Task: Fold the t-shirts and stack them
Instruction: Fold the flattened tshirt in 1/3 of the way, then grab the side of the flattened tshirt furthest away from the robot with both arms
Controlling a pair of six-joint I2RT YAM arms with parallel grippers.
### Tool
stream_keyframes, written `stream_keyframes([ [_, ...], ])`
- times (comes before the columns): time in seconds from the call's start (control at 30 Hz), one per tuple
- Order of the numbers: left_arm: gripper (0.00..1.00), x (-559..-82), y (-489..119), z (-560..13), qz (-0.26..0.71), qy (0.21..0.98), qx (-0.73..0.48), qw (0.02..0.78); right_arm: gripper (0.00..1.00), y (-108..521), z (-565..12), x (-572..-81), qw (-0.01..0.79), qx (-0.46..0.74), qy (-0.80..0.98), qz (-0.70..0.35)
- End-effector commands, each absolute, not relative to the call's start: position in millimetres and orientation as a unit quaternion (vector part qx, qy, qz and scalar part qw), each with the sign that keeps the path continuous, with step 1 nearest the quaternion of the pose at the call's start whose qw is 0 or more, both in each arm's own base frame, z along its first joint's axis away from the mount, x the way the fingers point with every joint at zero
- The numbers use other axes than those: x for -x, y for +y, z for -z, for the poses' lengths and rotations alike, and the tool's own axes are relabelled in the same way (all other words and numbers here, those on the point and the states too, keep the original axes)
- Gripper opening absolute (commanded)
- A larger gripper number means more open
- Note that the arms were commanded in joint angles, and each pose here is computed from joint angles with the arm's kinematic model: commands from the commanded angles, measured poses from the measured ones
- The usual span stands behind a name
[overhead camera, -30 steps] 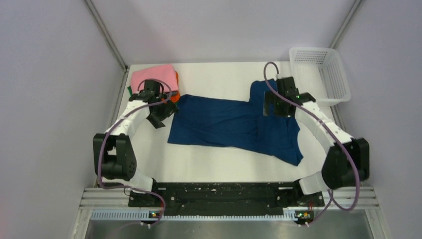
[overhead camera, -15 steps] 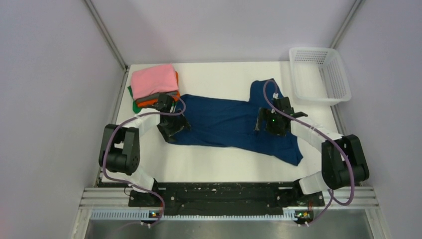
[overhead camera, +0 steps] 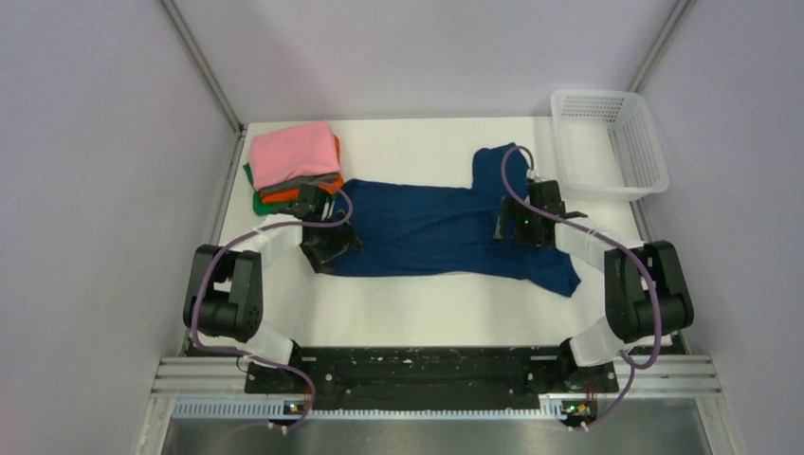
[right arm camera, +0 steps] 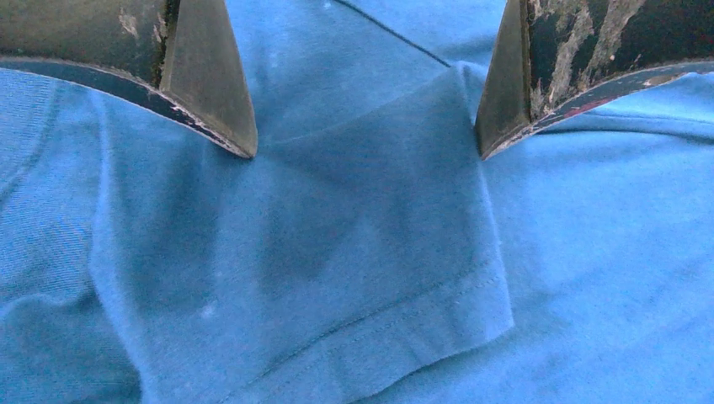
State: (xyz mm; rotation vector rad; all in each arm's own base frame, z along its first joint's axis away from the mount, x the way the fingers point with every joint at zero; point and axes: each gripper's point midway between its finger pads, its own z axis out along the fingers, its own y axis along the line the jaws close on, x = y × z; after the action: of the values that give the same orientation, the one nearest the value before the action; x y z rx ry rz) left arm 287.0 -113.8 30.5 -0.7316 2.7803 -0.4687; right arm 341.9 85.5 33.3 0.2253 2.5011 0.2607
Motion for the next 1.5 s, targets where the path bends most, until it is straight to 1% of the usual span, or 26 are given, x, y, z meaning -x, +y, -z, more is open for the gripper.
stream_keyframes([
  [0.0,0.92,-231.2,-89.5,3.1,0.083,0.965,0.245,0.042,0.99,62.5,-48.0,-340.3,0.325,-0.039,0.944,-0.051],
  [0.1,0.92,-221.0,-92.3,-2.6,0.095,0.964,0.245,0.037,0.99,71.4,-42.8,-311.5,0.281,-0.041,0.955,-0.08],
  [0.23,0.92,-192.8,-93.7,-3.8,0.103,0.962,0.253,0.023,0.99,86.1,-15.4,-247.9,0.189,-0.085,0.97,-0.128],
  [0.4,0.92,-157.9,-90.5,-10.4,0.098,0.959,0.267,0.018,0.99,93.8,-9.1,-183.2,0.137,-0.139,0.971,-0.136],
  [0.47,0.92,-147.9,-90.0,-15.5,0.1,0.956,0.273,0.023,0.99,95.3,-16.7,-170.2,0.145,-0.155,0.967,-0.142],
  [0.6,0.92,-126.5,-90.7,-24.7,0.108,0.952,0.287,0.024,0.99,109.9,-36.3,-161.7,0.157,-0.187,0.955,-0.169],
  [0.7,0.93,-124.3,-90.4,-39.5,0.118,0.949,0.288,0.044,0.99,107.5,-62.3,-176.7,0.213,-0.173,0.947,-0.167],
  [0.77,0.93,-138.7,-89.2,-61.9,0.125,0.948,0.282,0.08,0.99,103.9,-92.4,-195.8,0.268,-0.159,0.936,-0.164],
  [0.83,0.93,-162.7,-85.6,-95.6,0.124,0.945,0.273,0.131,0.99,102.4,-128.4,-217.1,0.327,-0.145,0.919,-0.167],
  [0.9,0.94,-186.9,-72.3,-117.6,0.093,0.94,0.272,0.184,0.99,96.2,-154.2,-233.8,0.378,-0.133,0.903,-0.156],
  [0.93,0.95,-201.0,-66.0,-126.6,0.08,0.935,0.274,0.212,0.99,92.3,-163.4,-241.6,0.4,-0.132,0.895,-0.147],
  [0.97,0.98,-219.1,-61.3,-135.5,0.071,0.928,0.276,0.239,0.99,90.2,-170.4,-248.2,0.416,-0.131,0.889,-0.141],
  [1.0,0.99,-235.4,-58.2,-143.1,0.064,0.924,0.276,0.257,0.99,89.7,-177.1,-254.8,0.429,-0.131,0.883,-0.139],
  [1.07,0.99,-267.6,-56.3,-150.9,0.053,0.921,0.272,0.274,0.99,93.5,-188.9,-267.3,0.449,-0.123,0.873,-0.145],
  [1.1,0.98,-283.6,-53.6,-144.0,0.033,0.924,0.274,0.265,0.99,95.5,-192.7,-272.4,0.453,-0.12,0.871,-0.147],
  [1.23,0.91,-346.4,-39.4,-134.7,-0.033,0.922,0.283,0.263,0.99,101.5,-195.1,-291.4,0.459,-0.103,0.871,-0.141],
  [1.33,0.83,-384.9,-35.2,-117.5,-0.061,0.923,0.287,0.248,0.99,101.9,-185.6,-300.1,0.447,-0.092,0.881,-0.124],
  [1.47,0.76,-410.5,-30.0,-87.4,-0.096,0.926,0.299,0.212,0.99,99.4,-167.8,-307.3,0.425,-0.085,0.896,-0.102],
])
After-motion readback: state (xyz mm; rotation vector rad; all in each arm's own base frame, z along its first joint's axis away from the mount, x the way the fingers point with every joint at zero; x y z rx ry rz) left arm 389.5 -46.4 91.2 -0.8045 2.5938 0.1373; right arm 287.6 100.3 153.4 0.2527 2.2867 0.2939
